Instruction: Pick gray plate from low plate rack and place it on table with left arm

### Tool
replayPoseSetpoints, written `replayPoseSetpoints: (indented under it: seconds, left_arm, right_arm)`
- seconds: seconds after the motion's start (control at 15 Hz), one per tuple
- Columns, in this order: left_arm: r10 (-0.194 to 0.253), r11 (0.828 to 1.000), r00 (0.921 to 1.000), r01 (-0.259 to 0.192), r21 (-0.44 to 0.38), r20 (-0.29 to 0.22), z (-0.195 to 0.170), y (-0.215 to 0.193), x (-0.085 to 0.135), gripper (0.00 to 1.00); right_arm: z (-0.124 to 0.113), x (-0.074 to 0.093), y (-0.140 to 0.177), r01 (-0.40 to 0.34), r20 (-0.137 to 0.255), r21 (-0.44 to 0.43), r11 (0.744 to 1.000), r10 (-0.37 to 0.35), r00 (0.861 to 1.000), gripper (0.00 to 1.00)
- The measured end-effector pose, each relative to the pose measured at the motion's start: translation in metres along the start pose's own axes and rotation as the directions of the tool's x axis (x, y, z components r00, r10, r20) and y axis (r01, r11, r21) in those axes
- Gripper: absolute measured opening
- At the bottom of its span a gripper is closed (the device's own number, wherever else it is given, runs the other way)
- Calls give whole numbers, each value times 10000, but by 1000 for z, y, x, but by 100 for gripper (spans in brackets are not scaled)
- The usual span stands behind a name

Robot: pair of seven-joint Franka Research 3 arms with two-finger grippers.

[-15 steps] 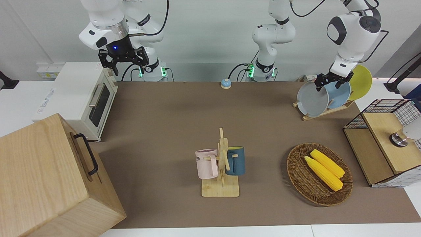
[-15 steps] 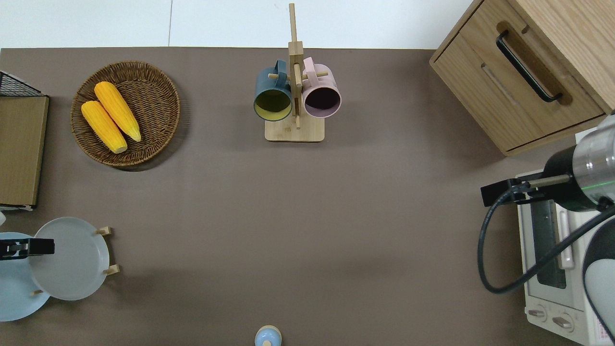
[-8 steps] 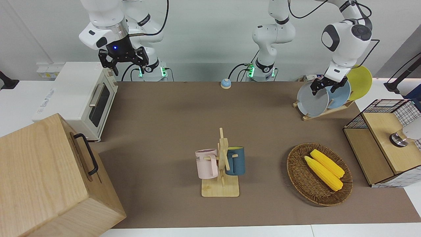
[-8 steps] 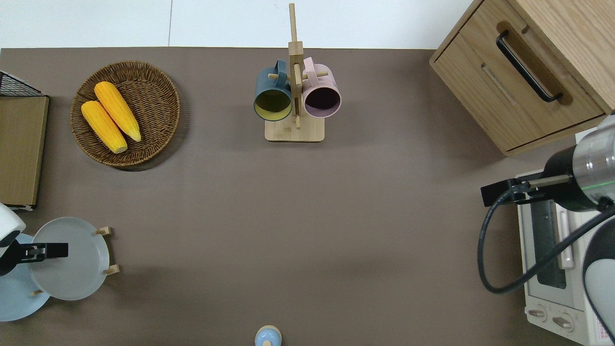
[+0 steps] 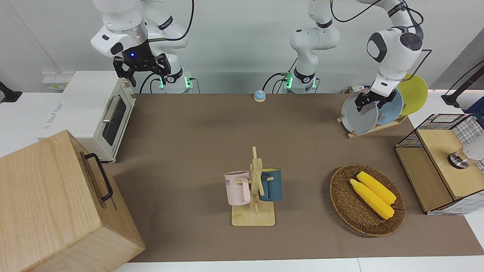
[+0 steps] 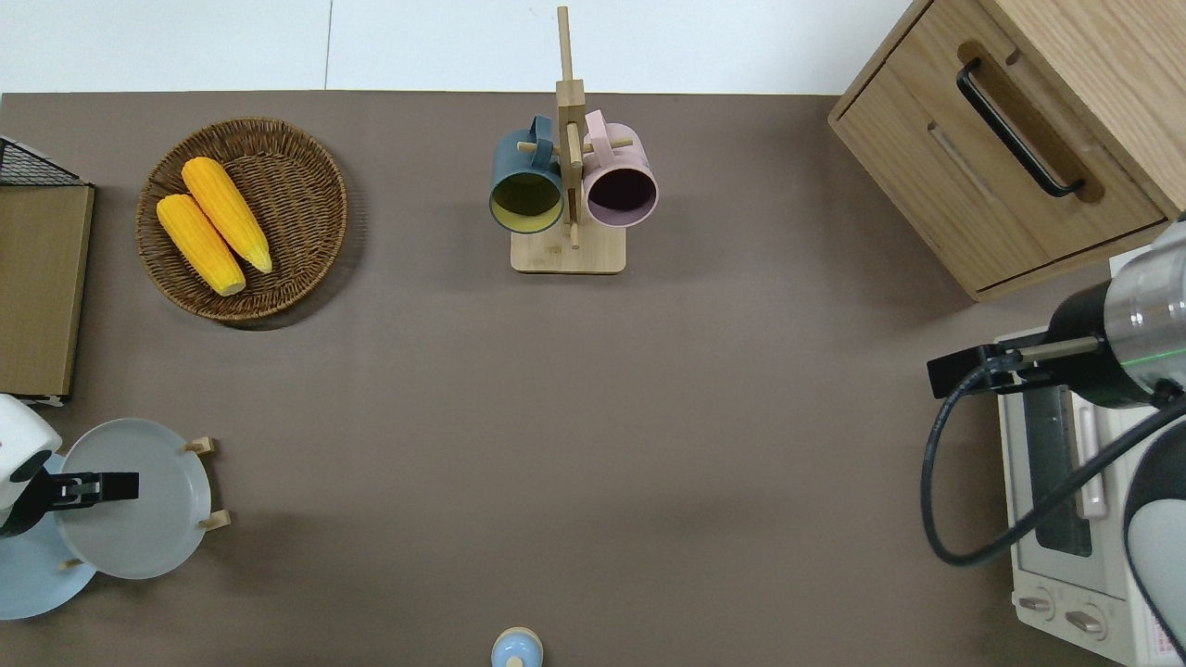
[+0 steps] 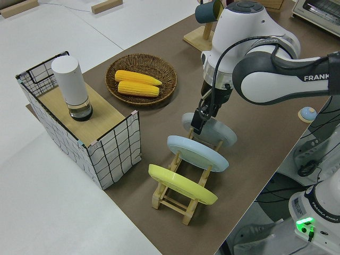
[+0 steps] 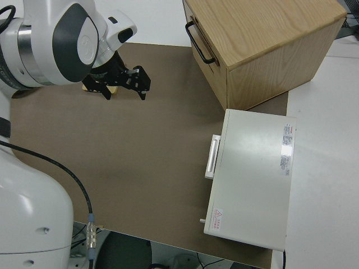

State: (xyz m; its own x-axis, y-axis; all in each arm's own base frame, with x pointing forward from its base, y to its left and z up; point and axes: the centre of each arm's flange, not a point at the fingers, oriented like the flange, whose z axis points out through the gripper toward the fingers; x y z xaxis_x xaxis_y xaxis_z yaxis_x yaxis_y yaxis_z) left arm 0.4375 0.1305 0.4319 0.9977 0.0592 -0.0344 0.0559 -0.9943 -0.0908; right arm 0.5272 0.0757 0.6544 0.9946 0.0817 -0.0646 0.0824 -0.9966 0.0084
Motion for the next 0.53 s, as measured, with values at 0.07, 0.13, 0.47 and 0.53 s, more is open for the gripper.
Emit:
replayPoseSetpoints:
  seconds: [0.07,0.13,0.47,0.53]
  left_arm:
    - [1,10000,10000,-1,-1,8,0,0,0,83]
    - [2,10000,10000,-2,-2,13,1,0,0,70]
    - [2,10000,10000,-2,2,3,1,0,0,19]
    - [0,10000,10000,0,5,-15,0,0,0,9]
  right_arm:
    - [0,0,0,0,0,0,10000,0,10000,99]
    - [0,0,0,0,0,0,10000,0,10000,99]
    - [0,0,0,0,0,0,10000,0,10000,99]
    - [0,0,0,0,0,0,10000,0,10000,99]
